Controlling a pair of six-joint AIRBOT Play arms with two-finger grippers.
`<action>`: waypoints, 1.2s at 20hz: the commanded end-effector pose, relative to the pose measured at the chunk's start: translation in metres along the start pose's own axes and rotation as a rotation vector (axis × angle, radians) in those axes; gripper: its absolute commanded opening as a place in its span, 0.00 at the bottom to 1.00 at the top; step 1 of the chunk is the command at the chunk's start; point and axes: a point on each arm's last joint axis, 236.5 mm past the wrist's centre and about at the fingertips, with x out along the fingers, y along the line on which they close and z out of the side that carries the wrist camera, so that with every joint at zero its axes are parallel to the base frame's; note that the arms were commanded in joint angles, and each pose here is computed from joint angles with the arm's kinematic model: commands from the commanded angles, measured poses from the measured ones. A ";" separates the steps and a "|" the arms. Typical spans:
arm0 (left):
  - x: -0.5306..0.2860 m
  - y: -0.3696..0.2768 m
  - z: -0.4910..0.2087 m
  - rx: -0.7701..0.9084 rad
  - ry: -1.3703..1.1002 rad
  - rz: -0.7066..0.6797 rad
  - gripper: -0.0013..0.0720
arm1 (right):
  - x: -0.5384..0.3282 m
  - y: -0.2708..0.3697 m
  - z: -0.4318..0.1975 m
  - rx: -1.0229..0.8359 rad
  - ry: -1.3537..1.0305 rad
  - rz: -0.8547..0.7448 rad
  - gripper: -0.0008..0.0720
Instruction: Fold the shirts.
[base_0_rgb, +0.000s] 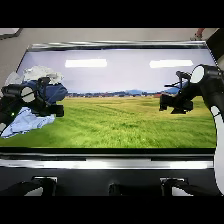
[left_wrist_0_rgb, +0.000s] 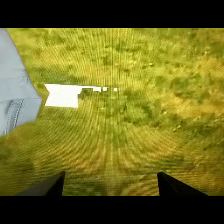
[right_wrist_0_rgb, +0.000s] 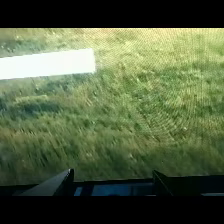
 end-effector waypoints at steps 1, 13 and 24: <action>0.000 0.000 0.000 0.001 0.001 0.000 0.99 | -0.001 0.000 0.000 -0.001 -0.001 0.001 0.79; 0.000 0.000 0.000 0.000 0.001 0.000 0.99 | -0.001 0.000 0.000 -0.001 -0.001 0.001 0.79; -0.042 0.041 0.076 -0.199 -0.280 -0.005 1.00 | -0.009 0.015 0.062 -0.019 -0.267 0.061 0.78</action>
